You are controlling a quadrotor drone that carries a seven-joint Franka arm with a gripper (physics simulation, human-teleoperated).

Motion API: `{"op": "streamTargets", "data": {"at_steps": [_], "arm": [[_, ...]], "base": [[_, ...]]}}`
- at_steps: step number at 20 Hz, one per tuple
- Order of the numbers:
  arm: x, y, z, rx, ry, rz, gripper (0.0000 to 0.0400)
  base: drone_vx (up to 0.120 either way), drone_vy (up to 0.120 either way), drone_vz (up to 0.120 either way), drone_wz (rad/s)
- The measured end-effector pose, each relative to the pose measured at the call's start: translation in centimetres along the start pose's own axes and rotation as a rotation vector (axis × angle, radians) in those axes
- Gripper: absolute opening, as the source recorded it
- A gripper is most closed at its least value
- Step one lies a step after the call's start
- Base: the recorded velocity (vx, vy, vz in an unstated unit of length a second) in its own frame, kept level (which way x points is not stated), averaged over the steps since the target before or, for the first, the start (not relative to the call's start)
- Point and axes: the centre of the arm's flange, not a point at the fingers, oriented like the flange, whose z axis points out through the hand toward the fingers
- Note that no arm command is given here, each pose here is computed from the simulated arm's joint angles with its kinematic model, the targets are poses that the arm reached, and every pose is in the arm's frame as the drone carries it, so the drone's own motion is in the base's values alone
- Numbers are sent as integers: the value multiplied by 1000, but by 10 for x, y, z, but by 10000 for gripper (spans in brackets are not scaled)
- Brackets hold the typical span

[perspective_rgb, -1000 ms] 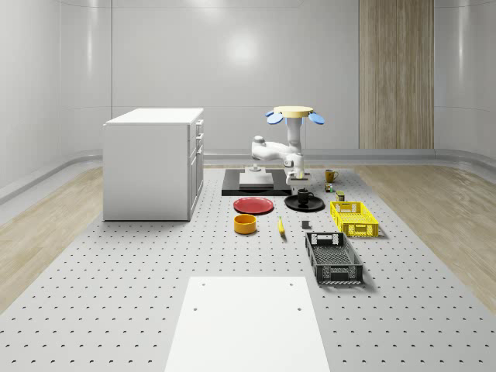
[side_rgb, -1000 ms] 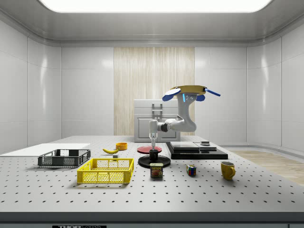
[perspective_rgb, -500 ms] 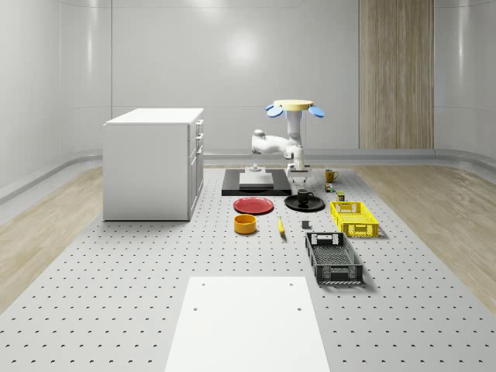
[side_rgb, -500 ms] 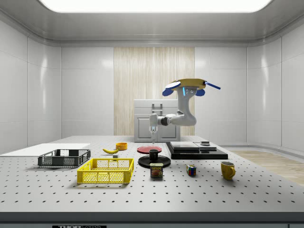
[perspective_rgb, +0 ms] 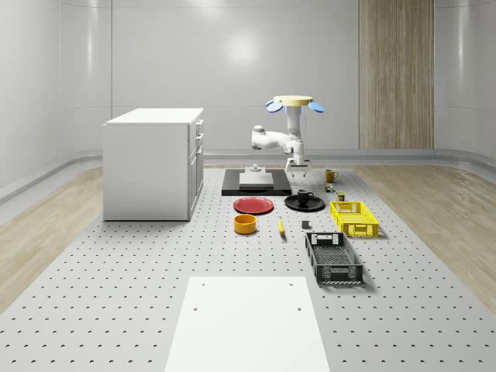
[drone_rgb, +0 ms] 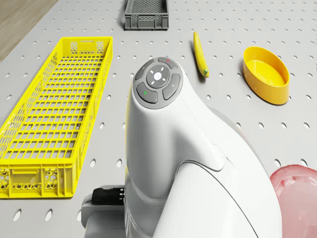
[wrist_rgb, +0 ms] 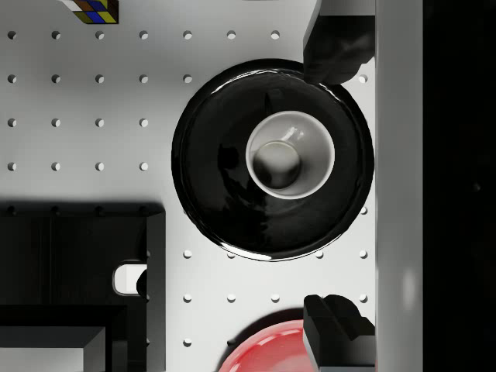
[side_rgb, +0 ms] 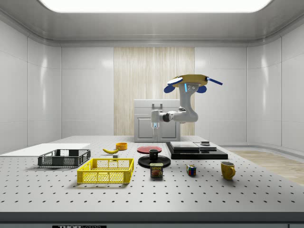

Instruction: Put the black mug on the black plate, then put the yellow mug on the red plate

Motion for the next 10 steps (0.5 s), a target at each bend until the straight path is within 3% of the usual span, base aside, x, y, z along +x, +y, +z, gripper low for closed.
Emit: {"op": "streamTargets", "data": {"at_steps": [6, 10], "arm": [[0, 0, 0, 0, 0, 0, 400], [0, 0, 0, 0, 0, 0, 400]], "base": [[-120, 7, 0, 0], [-120, 120, 0, 0]]}}
